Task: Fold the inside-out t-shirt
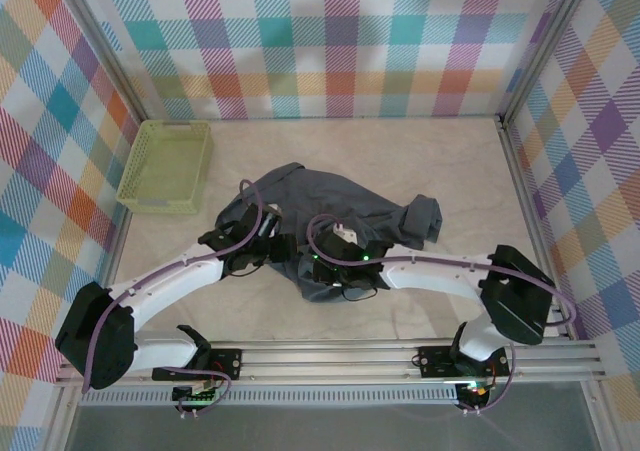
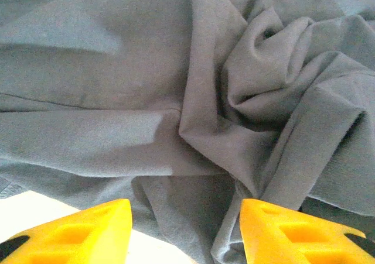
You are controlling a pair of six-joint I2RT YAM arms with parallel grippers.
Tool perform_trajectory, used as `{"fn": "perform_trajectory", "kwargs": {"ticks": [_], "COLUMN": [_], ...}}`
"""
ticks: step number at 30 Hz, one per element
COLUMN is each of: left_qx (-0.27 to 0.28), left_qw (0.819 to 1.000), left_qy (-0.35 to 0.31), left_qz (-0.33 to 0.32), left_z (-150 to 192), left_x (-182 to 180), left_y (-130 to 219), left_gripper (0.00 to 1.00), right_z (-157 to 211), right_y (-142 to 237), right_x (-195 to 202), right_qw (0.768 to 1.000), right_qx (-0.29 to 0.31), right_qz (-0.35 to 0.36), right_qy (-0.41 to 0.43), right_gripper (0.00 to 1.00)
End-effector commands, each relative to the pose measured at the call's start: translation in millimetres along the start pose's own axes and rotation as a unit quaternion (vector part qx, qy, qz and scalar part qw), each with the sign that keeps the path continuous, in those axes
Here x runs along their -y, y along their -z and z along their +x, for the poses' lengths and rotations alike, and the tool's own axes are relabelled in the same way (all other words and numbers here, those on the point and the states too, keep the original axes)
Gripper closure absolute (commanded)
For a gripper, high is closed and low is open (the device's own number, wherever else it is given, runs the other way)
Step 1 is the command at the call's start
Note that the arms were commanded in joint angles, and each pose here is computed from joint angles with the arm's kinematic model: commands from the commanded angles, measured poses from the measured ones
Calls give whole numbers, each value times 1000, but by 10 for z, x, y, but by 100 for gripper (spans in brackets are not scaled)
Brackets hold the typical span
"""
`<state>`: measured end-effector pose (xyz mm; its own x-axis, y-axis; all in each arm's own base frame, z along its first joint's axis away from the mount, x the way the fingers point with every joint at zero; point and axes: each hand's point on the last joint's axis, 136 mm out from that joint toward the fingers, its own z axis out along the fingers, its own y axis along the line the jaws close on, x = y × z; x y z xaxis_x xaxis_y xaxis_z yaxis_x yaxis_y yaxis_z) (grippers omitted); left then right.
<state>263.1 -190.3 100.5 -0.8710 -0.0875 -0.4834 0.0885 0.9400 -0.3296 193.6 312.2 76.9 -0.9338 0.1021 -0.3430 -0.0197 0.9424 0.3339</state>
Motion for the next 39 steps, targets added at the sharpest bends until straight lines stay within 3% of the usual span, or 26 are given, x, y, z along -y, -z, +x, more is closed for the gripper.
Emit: {"fn": "perform_trajectory", "kwargs": {"ticks": [1,8,14,16,24,29,34,39], "left_qx": [6,-7,8,12,24,43,64,57], "left_qw": [1000,999,998,997,994,988,975,971], "left_qy": [12,5,-20,-32,-80,-120,-179,-213], "left_qz": [7,52,66,65,63,85,111,92], "left_z": [-6,45,-17,-30,28,66,135,257], "left_x": [-21,131,297,351,591,846,1149,1244], "left_y": [6,-27,10,25,141,239,300,204], "left_gripper": [47,47,46,47,47,54,61,59], "right_z": [0,-70,-165,-210,-346,-333,-346,-381], "right_y": [-33,-104,10,91,634,986,1152,1248], "right_x": [64,143,190,213,243,153,124,12], "right_qw": [999,998,997,997,995,991,986,981], "right_qx": [-1,10,35,50,99,104,108,115], "right_qz": [39,62,62,55,-11,-87,-127,-155], "right_qy": [-26,-32,-28,-26,-3,18,17,29], "right_gripper": [53,64,94,100,100,100,100,100]}}
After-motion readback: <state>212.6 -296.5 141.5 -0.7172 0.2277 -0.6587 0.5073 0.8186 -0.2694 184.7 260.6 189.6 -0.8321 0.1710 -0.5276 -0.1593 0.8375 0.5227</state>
